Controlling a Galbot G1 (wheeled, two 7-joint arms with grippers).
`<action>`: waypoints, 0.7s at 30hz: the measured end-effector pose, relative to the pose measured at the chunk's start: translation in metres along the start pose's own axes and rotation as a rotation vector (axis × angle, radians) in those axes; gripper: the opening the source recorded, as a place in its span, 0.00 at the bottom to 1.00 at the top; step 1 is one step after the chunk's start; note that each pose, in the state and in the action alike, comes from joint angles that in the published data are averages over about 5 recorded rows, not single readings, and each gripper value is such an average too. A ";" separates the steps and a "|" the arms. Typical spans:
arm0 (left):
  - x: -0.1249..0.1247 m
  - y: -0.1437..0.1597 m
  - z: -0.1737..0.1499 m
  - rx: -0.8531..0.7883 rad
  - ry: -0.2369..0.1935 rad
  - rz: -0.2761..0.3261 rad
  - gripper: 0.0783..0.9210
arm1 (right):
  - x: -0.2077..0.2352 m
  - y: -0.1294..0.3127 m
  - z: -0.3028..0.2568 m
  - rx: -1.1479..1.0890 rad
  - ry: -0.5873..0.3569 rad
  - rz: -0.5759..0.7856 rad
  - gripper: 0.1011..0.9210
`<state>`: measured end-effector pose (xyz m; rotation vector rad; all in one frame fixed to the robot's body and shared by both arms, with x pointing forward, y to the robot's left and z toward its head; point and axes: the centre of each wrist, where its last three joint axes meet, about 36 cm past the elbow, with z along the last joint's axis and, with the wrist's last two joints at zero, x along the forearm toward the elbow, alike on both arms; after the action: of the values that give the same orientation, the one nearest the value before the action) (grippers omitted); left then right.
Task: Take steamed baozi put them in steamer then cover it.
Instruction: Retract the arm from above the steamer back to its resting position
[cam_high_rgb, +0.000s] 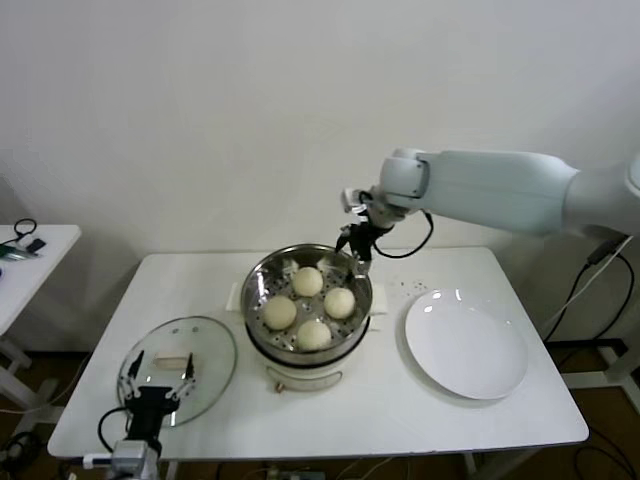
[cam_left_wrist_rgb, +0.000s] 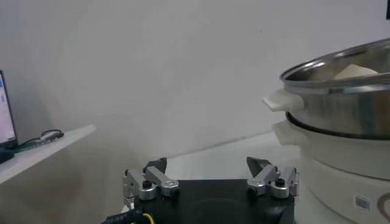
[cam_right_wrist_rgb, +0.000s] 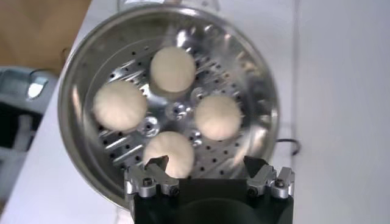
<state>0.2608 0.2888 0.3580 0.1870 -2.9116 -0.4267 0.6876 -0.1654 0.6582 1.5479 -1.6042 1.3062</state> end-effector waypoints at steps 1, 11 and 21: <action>0.000 0.000 0.000 -0.002 0.000 -0.001 0.88 | 0.004 0.002 0.007 -0.001 -0.021 0.021 0.88; 0.004 0.000 -0.006 -0.013 -0.017 -0.007 0.88 | 0.007 0.042 0.090 -0.068 -0.268 0.265 0.88; 0.006 0.002 -0.014 -0.020 -0.057 -0.028 0.88 | -0.022 0.097 0.147 -0.222 -0.520 0.553 0.88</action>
<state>0.2574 0.2855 0.3732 0.2159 -2.9629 -0.4732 0.6332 -0.3013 0.5579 1.4268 -2.5471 0.9594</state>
